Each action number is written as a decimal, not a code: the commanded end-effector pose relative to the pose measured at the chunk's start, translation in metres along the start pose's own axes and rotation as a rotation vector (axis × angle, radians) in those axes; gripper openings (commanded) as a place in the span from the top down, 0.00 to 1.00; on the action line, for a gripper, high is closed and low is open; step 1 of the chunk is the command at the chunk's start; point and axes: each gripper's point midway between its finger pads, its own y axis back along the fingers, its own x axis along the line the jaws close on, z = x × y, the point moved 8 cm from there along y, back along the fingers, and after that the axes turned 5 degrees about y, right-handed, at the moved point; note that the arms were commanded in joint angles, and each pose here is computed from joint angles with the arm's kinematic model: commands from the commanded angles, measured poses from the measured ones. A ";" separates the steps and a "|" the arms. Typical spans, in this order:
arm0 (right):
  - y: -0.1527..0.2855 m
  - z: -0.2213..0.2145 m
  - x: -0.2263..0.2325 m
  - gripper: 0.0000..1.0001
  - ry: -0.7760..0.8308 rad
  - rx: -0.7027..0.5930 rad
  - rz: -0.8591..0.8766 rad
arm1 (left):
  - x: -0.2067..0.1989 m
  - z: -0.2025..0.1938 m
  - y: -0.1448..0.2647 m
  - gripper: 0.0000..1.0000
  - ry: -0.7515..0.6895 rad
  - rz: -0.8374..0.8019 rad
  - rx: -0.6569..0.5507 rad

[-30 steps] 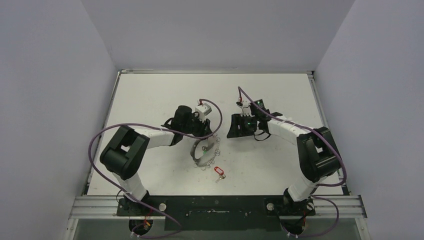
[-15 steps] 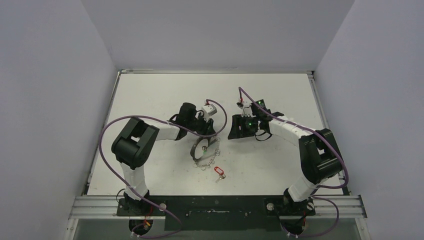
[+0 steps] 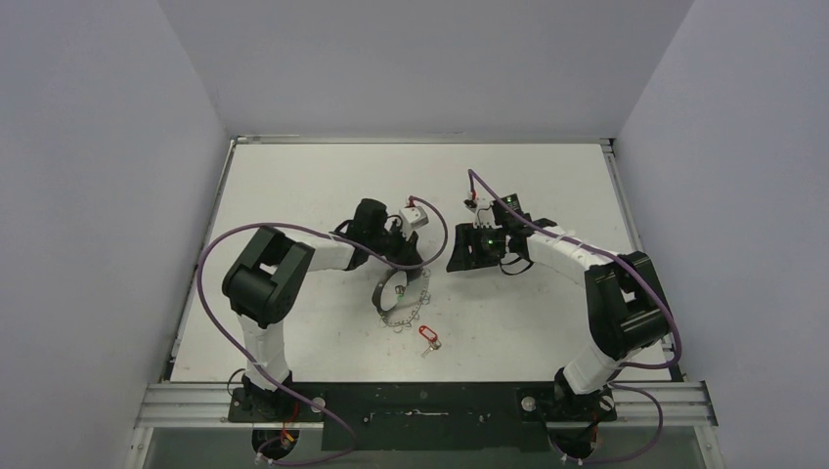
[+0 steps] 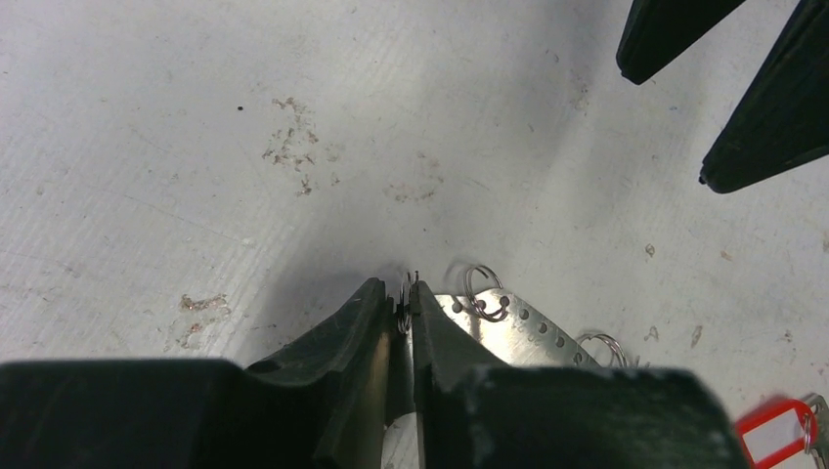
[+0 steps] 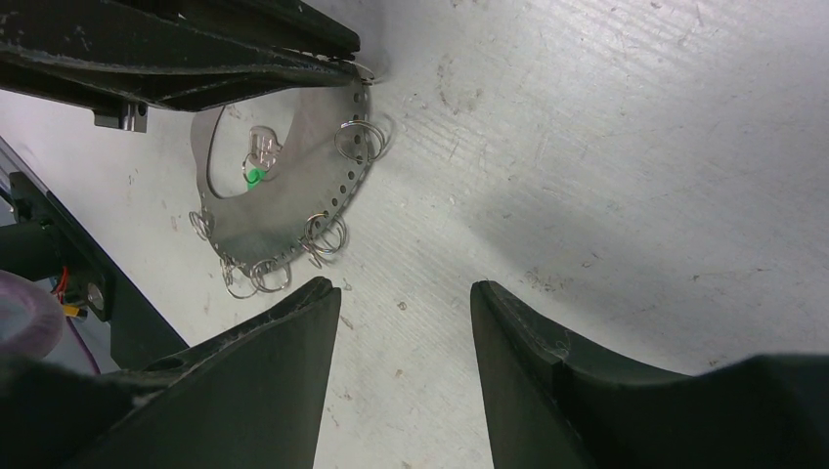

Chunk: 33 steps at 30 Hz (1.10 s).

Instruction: Put the keys on the keyring

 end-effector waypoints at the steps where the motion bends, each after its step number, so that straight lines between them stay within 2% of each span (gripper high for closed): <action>1: 0.014 0.010 0.008 0.48 0.039 -0.061 0.027 | -0.004 0.013 -0.005 0.84 -0.060 -0.051 -0.013; 5: 0.014 0.011 0.008 0.48 0.038 -0.062 0.028 | -0.005 0.012 -0.008 0.82 -0.074 -0.055 0.012; 8: 0.015 0.011 0.008 0.48 0.038 -0.063 0.029 | -0.004 0.011 -0.008 0.91 -0.079 -0.053 0.021; 9: 0.015 0.011 0.008 0.48 0.037 -0.062 0.029 | -0.004 0.011 -0.007 1.00 -0.085 -0.052 0.027; 13: 0.017 0.012 0.010 0.48 0.040 -0.067 0.030 | -0.004 0.014 -0.004 1.00 -0.091 -0.029 0.037; 19: 0.026 0.017 0.016 0.47 0.052 -0.093 0.035 | -0.011 0.027 0.013 1.00 -0.133 0.010 -0.011; 27: 0.046 0.025 0.032 0.43 0.081 -0.149 0.063 | -0.039 0.036 0.061 1.00 -0.179 0.070 -0.091; 33: 0.060 0.023 0.047 0.36 0.120 -0.196 0.106 | -0.069 0.034 0.102 1.00 -0.199 0.094 -0.164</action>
